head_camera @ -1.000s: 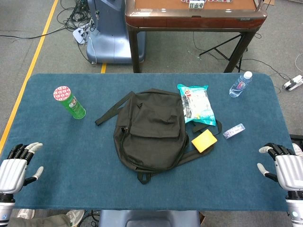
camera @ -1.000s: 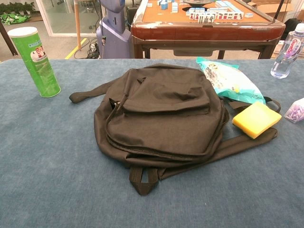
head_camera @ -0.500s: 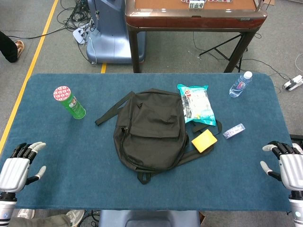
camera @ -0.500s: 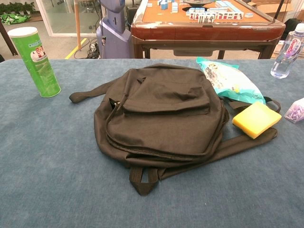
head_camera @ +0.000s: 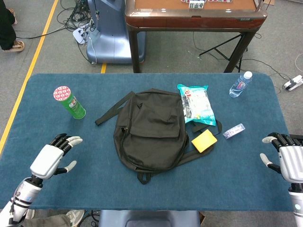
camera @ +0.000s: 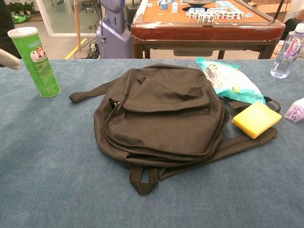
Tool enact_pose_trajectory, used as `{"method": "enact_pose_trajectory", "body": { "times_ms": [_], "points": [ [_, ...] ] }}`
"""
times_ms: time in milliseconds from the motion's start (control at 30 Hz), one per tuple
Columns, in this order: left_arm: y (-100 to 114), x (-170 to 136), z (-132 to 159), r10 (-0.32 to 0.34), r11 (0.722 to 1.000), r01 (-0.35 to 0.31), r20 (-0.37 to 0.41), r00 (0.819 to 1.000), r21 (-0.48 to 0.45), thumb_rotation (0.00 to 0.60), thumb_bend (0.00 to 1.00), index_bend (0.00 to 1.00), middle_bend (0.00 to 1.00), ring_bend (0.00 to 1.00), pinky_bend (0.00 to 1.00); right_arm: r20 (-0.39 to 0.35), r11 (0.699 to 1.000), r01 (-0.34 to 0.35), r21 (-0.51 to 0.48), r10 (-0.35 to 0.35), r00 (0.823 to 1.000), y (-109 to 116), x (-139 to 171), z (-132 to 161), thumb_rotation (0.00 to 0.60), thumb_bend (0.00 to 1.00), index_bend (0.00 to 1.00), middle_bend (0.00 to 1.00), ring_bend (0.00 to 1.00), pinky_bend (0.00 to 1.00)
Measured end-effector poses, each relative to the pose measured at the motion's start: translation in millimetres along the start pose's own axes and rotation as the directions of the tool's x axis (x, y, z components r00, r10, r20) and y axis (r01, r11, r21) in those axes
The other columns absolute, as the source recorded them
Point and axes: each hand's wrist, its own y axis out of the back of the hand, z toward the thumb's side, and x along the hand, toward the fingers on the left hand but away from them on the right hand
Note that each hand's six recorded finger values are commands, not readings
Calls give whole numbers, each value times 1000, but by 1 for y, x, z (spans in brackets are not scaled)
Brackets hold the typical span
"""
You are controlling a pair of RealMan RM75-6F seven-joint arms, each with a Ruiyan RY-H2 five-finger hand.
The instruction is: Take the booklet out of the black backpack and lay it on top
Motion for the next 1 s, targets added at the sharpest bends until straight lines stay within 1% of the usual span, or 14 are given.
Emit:
{"method": "enact_pose_trajectory", "body": {
  "times_ms": [133,267,467,667,867,1000],
  "points": [
    [-11,26,19,-38,999,38,87,995,-3,600,329,234,201,189,107,-11,1000,-24,-6,24,1000,-6,-3,4,600,198,403,336,304,418],
    [-26,54,42,-69,997,72,163,984,-17,600,329,234,201,191,107,-14,999,-34,-9,34,999,-9,-4,7,600,198,403,336,304,418],
    [-48,84,76,-90,993,105,235,968,-54,600,329,229,201,191,107,-11,999,-34,-5,34,999,-8,-5,6,600,198,393,336,304,418],
    [-72,103,108,-127,990,141,287,949,-29,600,329,211,201,183,107,-4,999,-32,-3,32,999,-7,-5,5,600,198,392,336,304,418],
    [-95,118,132,-150,987,161,309,939,-12,600,328,203,201,182,107,2,999,-39,-8,39,999,-9,-4,3,600,198,392,336,304,418],
    [-109,130,144,-170,984,176,308,936,7,600,328,202,201,182,107,7,999,-38,-7,38,999,-8,-3,0,600,197,393,336,304,418]
  ]
}}
